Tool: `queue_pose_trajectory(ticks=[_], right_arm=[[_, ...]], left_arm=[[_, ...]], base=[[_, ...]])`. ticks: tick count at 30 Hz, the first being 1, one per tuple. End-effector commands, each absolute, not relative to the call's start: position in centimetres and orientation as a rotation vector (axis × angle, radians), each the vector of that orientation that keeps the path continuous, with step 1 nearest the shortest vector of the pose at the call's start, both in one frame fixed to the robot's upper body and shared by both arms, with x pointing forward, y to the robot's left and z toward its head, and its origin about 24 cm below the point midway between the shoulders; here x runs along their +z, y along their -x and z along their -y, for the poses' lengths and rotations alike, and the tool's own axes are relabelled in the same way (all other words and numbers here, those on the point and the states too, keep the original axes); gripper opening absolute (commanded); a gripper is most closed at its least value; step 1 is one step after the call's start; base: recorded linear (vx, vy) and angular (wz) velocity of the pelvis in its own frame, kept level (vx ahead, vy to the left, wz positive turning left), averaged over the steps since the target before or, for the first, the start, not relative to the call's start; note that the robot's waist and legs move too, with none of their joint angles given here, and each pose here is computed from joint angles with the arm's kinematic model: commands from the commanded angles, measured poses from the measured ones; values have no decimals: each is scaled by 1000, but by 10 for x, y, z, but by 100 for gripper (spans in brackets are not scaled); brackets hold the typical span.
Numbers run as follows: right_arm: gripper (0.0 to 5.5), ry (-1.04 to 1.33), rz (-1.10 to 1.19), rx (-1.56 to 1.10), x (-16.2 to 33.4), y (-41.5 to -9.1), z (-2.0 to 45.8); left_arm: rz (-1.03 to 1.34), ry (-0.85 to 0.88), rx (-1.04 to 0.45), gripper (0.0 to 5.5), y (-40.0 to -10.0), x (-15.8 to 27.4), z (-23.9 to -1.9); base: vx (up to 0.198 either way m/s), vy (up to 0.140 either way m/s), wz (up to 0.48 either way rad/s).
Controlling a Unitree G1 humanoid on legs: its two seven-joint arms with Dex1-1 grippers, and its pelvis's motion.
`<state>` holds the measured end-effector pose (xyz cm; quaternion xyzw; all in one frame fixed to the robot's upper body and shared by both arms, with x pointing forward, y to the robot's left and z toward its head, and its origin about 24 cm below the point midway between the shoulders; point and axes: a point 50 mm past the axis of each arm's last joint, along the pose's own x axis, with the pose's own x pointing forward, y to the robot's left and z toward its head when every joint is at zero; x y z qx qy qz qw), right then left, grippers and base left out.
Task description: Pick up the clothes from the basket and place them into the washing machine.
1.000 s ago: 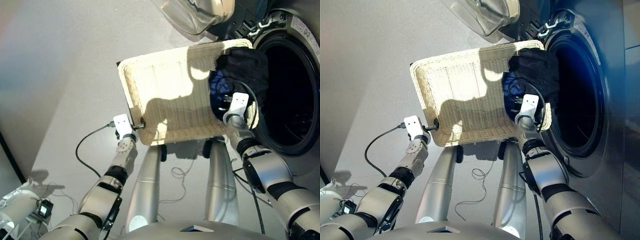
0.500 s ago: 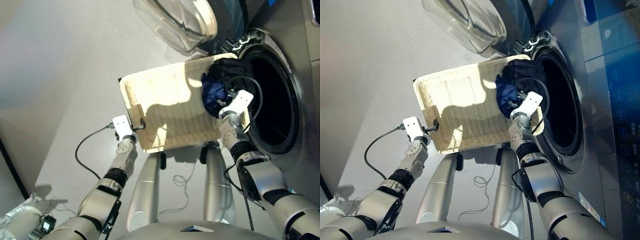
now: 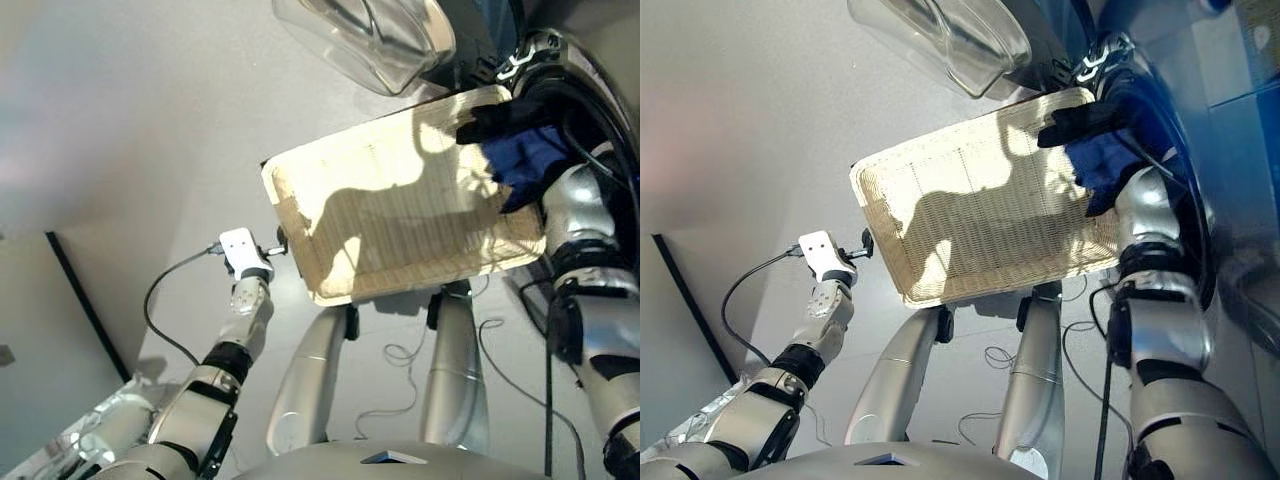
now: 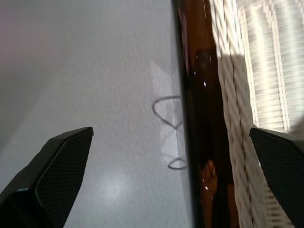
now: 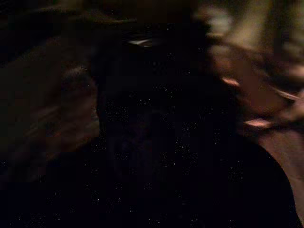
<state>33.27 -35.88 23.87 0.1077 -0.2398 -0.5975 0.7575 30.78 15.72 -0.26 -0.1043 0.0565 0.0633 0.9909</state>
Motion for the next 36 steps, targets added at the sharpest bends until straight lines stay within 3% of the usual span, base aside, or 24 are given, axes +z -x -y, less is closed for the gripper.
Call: queue_pose_trajectory(ticks=[1, 5, 6, 7, 14, 23, 28, 36], right_arm=[[0, -337, 829, -1553, 305, -267, 417], [13, -414, 757, -1639, 281, -255, 435], [418, -415, 735, -1545, 268, -268, 426], [550, -410, 691, -1453, 253, -281, 416], [550, -457, 460, -893, 182, -360, 307], [550, -583, 356, -677, 159, -385, 234], [550, -652, 399, -783, 171, -382, 244], [550, -766, 606, -992, 251, -364, 321]], left_arm=[[-128, 226, 172, 550, -299, -10, -169], [-162, 230, 192, 550, -293, -17, -171], [-167, 240, 196, 550, -293, -17, -170], [-164, 247, 198, 550, -295, -16, -171], [-61, 282, 188, 550, -306, 7, -175], [-58, 290, 208, 550, -311, 8, -171], [-29, 294, 220, 550, -312, 13, -173], [-66, 260, 264, 550, -303, 3, -193]], base=[[7, -33, 178], [0, 0, 0], [0, 0, 0], [0, 0, 0], [50, -19, -78], [0, 0, 0], [0, 0, 0], [0, 0, 0]])
